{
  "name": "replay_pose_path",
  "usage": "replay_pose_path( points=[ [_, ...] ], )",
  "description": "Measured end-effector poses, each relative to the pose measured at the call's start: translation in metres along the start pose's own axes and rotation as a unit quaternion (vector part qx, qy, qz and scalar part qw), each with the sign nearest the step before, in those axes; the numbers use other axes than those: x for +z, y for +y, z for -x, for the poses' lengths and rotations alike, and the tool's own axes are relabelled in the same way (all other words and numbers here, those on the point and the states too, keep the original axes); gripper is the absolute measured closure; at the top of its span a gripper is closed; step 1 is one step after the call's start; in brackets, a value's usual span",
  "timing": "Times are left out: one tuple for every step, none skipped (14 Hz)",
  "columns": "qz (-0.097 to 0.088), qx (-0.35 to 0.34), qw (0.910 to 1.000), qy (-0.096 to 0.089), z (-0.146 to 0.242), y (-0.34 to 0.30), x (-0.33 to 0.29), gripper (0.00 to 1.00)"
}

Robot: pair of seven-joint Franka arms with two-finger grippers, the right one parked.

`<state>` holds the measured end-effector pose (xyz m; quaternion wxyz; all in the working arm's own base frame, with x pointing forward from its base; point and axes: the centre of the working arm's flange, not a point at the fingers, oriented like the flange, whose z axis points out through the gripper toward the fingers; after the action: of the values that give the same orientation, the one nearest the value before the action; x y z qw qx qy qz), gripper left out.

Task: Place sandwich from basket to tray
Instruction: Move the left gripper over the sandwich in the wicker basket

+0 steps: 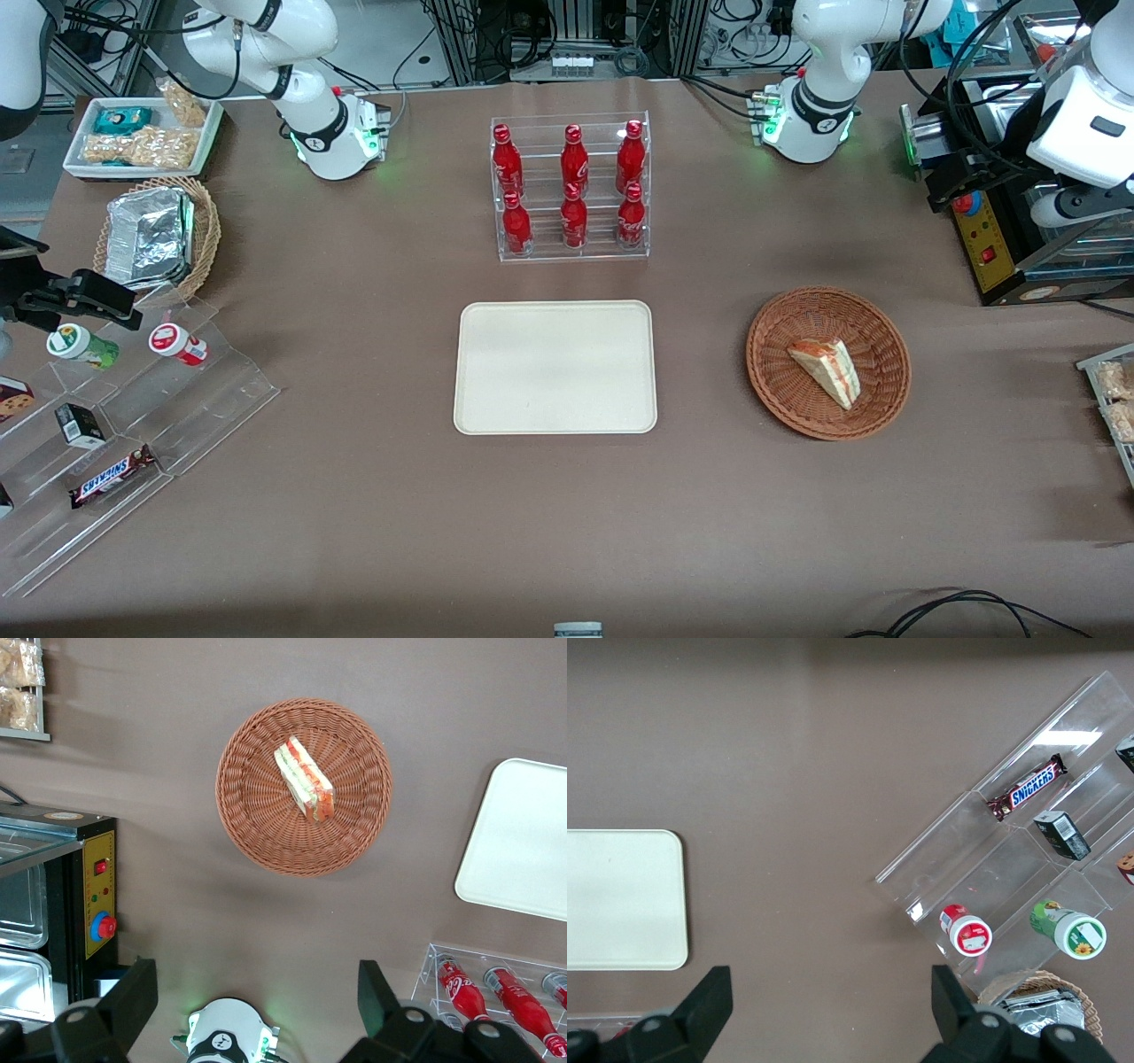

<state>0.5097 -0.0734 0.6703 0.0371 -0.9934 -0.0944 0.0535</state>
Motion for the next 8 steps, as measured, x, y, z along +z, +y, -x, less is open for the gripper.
replay_pose_path(
  points=[
    [0.0, 0.0, 1.0, 0.0, 0.0, -0.0002, 0.0001, 0.0],
    [0.0, 0.0, 1.0, -0.001, 0.0, -0.0005, 0.0001, 0.0],
    [0.0, -0.001, 1.0, -0.001, -0.0001, -0.0008, 0.0002, 0.0],
    [0.0, -0.001, 1.0, -0.001, -0.0005, -0.001, 0.0006, 0.0],
    [0.0, -0.001, 1.0, -0.002, -0.0015, -0.001, 0.0018, 0.0],
    [0.0, -0.001, 1.0, -0.004, -0.0029, -0.0009, 0.0034, 0.0],
    [-0.001, -0.004, 1.0, -0.006, -0.0042, -0.0008, 0.0052, 0.0],
    [-0.001, -0.008, 0.9999, -0.008, -0.0056, -0.0006, 0.0073, 0.0]
  ],
)
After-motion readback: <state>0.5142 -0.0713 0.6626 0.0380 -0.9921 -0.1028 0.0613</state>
